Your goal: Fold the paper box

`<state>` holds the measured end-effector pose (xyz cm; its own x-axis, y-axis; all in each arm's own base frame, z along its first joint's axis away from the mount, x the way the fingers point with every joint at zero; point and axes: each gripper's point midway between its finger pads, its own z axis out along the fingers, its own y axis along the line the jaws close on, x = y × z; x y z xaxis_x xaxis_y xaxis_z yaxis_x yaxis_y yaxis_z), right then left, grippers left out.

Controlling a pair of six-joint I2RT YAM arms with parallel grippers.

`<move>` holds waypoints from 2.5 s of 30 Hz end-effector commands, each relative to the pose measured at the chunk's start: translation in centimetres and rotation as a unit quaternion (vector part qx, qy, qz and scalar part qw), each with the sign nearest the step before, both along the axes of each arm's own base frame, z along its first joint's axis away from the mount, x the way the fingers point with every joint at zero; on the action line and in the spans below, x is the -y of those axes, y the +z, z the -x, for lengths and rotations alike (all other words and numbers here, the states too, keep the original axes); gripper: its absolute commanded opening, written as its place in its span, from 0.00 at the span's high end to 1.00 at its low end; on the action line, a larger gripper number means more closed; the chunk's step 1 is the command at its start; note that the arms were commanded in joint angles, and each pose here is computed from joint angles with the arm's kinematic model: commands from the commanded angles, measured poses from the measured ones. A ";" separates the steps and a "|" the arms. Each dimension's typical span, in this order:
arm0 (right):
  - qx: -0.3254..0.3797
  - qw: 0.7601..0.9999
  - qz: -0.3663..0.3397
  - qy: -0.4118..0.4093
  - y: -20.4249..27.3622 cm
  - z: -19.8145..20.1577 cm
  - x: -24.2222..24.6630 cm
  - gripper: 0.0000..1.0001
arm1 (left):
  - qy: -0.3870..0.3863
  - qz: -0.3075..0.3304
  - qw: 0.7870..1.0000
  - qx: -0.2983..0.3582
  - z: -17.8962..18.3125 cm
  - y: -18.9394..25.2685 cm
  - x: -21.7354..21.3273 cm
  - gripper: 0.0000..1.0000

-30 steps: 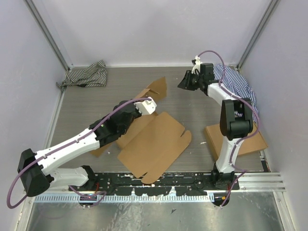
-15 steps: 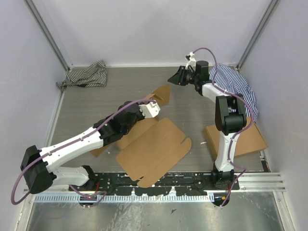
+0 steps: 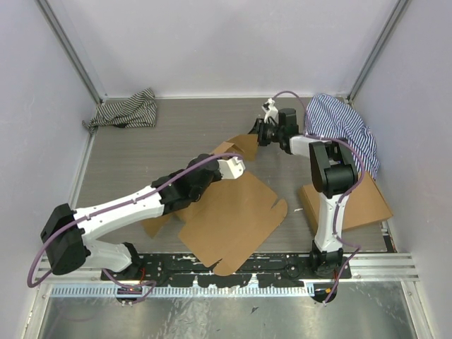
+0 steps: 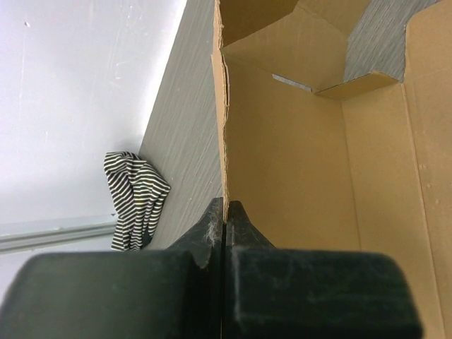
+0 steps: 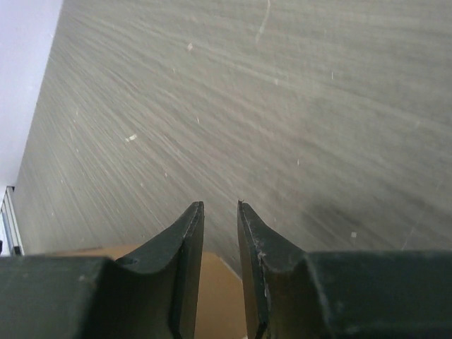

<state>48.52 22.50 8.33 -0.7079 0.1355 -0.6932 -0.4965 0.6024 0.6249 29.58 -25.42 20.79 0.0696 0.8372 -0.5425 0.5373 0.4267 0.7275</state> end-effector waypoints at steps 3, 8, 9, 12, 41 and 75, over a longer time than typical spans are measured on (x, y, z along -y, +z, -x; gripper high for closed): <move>0.081 0.996 -0.007 0.024 5.2 1.2 -0.2 0.69 | -0.002 -0.020 1.000 -0.008 0.2 -0.6 0.4 1.00; 0.086 0.996 0.008 0.026 5.4 3.3 0.5 0.69 | 0.006 -0.028 1.000 -0.013 0.0 -1.3 0.5 1.00; 0.087 0.996 0.011 0.027 5.3 3.9 0.6 0.69 | 0.007 -0.030 0.999 -0.015 0.0 -1.5 0.5 1.00; 0.084 0.995 0.013 0.047 5.2 5.6 0.7 0.69 | 0.012 -0.038 0.999 -0.024 0.0 -2.0 0.5 1.00; 0.162 0.977 0.015 0.138 6.5 12.5 -1.8 0.46 | 0.022 -0.077 0.994 -0.074 1.3 -5.6 1.0 1.00; 0.256 0.954 0.020 0.152 5.4 12.7 -3.5 0.44 | 0.052 -0.146 0.987 -0.052 2.5 -7.7 0.2 1.00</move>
